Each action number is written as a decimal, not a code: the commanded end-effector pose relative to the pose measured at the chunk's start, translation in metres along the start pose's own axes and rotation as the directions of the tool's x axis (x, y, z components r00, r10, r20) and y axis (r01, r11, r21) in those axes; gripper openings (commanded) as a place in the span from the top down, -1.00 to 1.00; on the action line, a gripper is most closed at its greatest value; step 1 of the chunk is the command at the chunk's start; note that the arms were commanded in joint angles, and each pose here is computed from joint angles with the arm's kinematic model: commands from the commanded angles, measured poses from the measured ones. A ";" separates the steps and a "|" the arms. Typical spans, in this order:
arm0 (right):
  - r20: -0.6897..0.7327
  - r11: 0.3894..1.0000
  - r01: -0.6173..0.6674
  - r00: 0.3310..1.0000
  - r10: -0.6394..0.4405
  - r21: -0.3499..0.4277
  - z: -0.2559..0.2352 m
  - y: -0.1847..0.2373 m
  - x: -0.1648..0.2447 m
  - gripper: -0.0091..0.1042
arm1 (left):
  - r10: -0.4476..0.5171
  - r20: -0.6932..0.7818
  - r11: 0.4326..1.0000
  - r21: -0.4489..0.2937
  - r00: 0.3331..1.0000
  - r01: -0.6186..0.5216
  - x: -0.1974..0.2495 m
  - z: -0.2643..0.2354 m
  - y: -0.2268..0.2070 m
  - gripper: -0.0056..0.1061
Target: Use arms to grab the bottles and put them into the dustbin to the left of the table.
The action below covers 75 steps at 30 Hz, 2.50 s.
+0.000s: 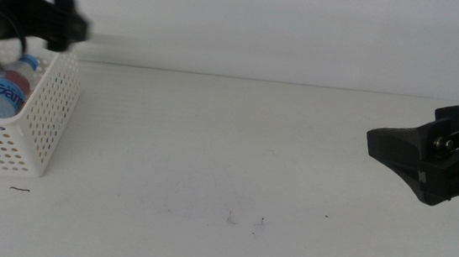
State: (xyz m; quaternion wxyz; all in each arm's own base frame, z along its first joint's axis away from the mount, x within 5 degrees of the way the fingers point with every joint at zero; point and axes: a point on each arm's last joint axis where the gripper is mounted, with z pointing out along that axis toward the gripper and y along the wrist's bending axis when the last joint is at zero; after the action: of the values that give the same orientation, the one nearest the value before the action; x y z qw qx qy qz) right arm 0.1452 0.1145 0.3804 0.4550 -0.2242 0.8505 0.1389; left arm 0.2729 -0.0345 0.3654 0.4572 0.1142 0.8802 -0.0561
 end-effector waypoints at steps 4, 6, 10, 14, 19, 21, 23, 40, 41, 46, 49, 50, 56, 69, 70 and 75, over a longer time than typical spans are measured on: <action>0.020 1.000 0.015 1.000 -0.015 0.002 -0.003 0.000 -0.003 -0.76 | 0.111 0.264 0.983 0.115 0.958 -0.146 0.026 -0.050 -0.054 -0.78; 0.020 1.000 0.015 1.000 -0.015 0.002 -0.003 0.000 -0.003 -0.76 | 0.126 0.284 0.978 0.127 0.950 -0.168 0.031 -0.060 -0.058 -0.78; 0.020 1.000 0.015 1.000 -0.015 0.002 -0.003 0.000 -0.003 -0.76 | 0.124 0.280 0.977 0.135 0.952 -0.167 0.036 -0.067 -0.059 -0.78; 0.020 1.000 0.015 1.000 -0.015 0.002 -0.003 0.000 -0.003 -0.76 | 0.134 0.284 0.975 0.136 0.949 -0.178 0.037 -0.072 -0.059 -0.78; 0.020 1.000 0.015 1.000 -0.015 0.002 -0.003 0.000 -0.003 -0.76 | 0.136 0.308 0.976 0.122 0.942 -0.180 0.034 -0.073 -0.058 -0.78; 0.020 1.000 0.015 1.000 -0.015 0.002 -0.003 0.000 -0.003 -0.76 | 0.136 0.308 0.976 0.122 0.942 -0.180 0.034 -0.073 -0.058 -0.78; 0.020 1.000 0.015 1.000 -0.015 0.002 -0.003 0.000 -0.003 -0.76 | 0.136 0.308 0.976 0.122 0.942 -0.180 0.034 -0.073 -0.058 -0.78; 0.178 0.971 -0.179 0.972 0.151 0.158 -0.028 -0.045 0.073 -0.76 | 0.228 0.471 0.972 -0.060 0.852 -0.227 0.104 -0.108 -0.041 -0.78; 0.191 0.960 -0.204 0.967 0.168 0.189 -0.030 -0.049 0.086 -0.76 | 0.227 0.470 0.973 -0.072 0.853 -0.219 0.115 -0.109 -0.040 -0.78; 0.225 0.887 -0.333 0.936 0.270 0.322 -0.031 -0.061 0.154 -0.76 | 0.114 0.511 0.993 -0.091 0.852 -0.079 0.164 -0.117 -0.033 -0.78; 0.275 0.846 -0.385 0.914 0.296 0.368 -0.026 -0.063 0.186 -0.76 | 0.127 0.515 0.986 -0.156 0.848 -0.054 0.192 -0.114 -0.030 -0.78; 0.288 0.833 -0.402 0.907 0.307 0.379 -0.025 -0.062 0.195 -0.76 | 0.127 0.520 0.984 -0.174 0.845 -0.041 0.199 -0.114 -0.029 -0.78; 0.455 0.804 -0.453 0.851 0.262 0.385 -0.027 -0.060 0.213 -0.76 | 0.116 0.491 0.977 -0.214 0.863 -0.010 0.245 -0.095 -0.028 -0.78; 0.453 0.812 -0.428 0.861 0.233 0.396 -0.010 -0.062 0.238 -0.76 | 0.113 0.439 0.977 -0.210 0.892 -0.020 0.266 -0.079 -0.028 -0.78; 0.459 0.813 -0.429 0.858 0.230 0.393 -0.010 -0.062 0.237 -0.76 | 0.115 0.438 0.977 -0.211 0.892 -0.022 0.266 -0.079 -0.028 -0.78; 0.475 0.817 -0.427 0.852 0.220 0.388 -0.011 -0.062 0.235 -0.76 | 0.116 0.443 0.977 -0.213 0.889 -0.021 0.265 -0.079 -0.028 -0.78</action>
State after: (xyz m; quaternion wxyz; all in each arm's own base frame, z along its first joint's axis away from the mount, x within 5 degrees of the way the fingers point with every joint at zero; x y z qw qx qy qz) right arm 0.0545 -0.0029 0.1866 0.6237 0.0832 0.7755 0.0513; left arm 0.0557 -0.0062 0.1923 0.6538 0.0847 0.7515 0.0236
